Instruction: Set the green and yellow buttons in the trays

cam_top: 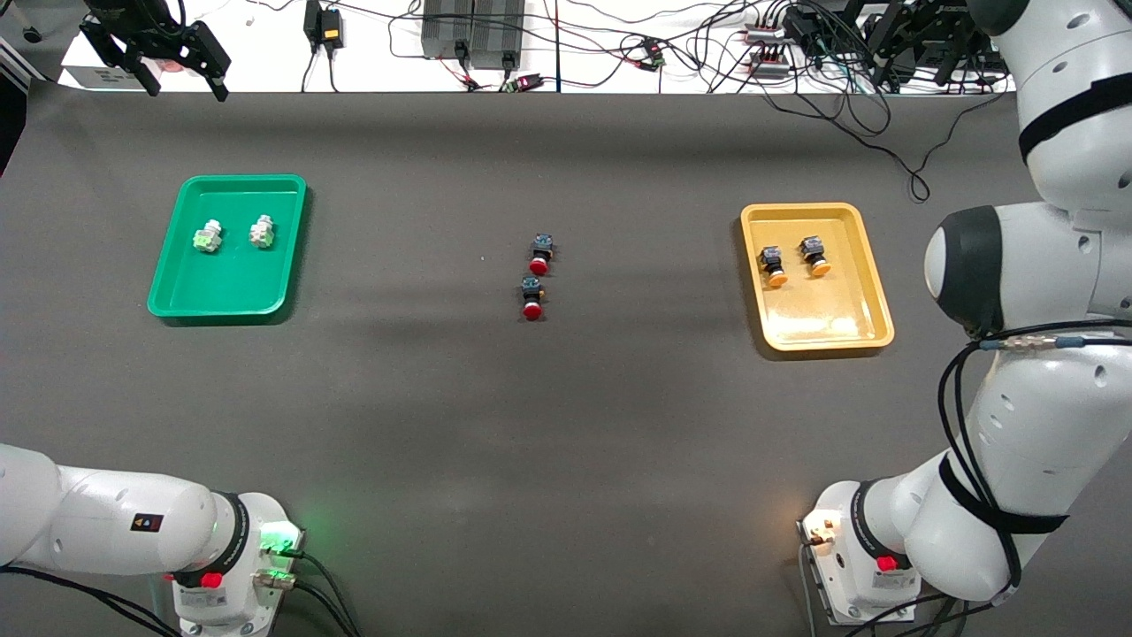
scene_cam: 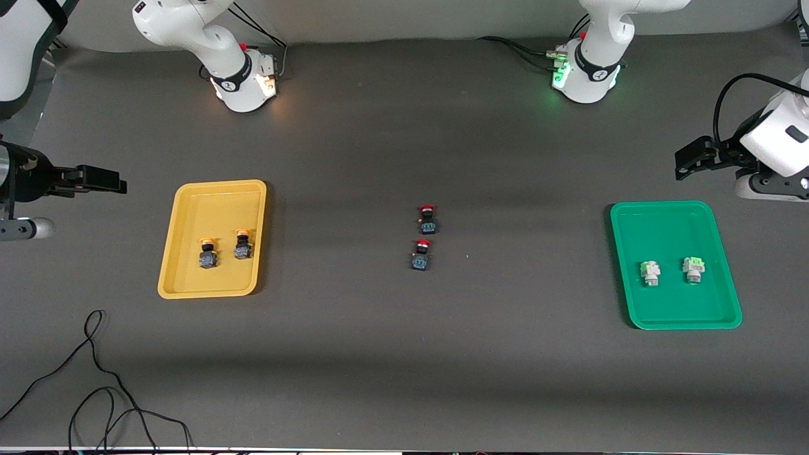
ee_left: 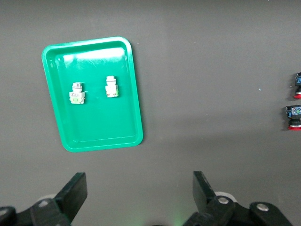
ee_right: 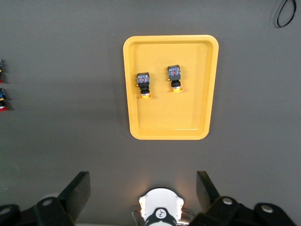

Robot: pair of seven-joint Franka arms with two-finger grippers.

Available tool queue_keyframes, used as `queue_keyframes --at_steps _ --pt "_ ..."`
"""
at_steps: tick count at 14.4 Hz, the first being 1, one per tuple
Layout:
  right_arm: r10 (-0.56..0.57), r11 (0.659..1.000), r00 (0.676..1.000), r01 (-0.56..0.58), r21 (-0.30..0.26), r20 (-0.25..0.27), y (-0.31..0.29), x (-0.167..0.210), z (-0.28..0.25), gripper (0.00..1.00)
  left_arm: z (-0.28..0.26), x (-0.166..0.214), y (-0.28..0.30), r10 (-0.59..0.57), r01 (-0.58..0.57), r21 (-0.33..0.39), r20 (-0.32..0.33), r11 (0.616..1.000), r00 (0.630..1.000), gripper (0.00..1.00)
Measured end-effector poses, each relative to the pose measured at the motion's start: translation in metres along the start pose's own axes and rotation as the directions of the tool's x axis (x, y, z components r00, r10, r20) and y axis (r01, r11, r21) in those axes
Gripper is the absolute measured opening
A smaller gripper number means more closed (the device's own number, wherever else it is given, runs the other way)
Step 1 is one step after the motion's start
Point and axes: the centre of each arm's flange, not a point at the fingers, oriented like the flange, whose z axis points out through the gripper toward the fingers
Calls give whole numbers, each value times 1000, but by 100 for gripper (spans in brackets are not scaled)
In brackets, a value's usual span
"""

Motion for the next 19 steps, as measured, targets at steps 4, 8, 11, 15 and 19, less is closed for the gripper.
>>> queue_keyframes --at_steps 4,8,11,15,19 --pt "-1 999 1000 2 -41 29 3 1 2 100 -1 0 0 0 0 0 -3 1000 1000 100" --pt "-20 999 1000 20 -43 4 1 -15 -14 100 -1 1 -1 -2 2 0 -8 1000 1000 100" --pt "-37 997 999 35 -70 -29 2 -24 -18 100 -2 1 -1 -3 3 -1 -10 1000 1000 100" --pt "-68 993 992 57 -99 -106 -2 -40 -8 100 -2 1 -2 -4 4 -1 -10 1000 1000 100" --pt "-96 986 974 64 -156 -206 -4 -60 3 100 -2 1 -2 -4 4 -1 -10 1000 1000 100"
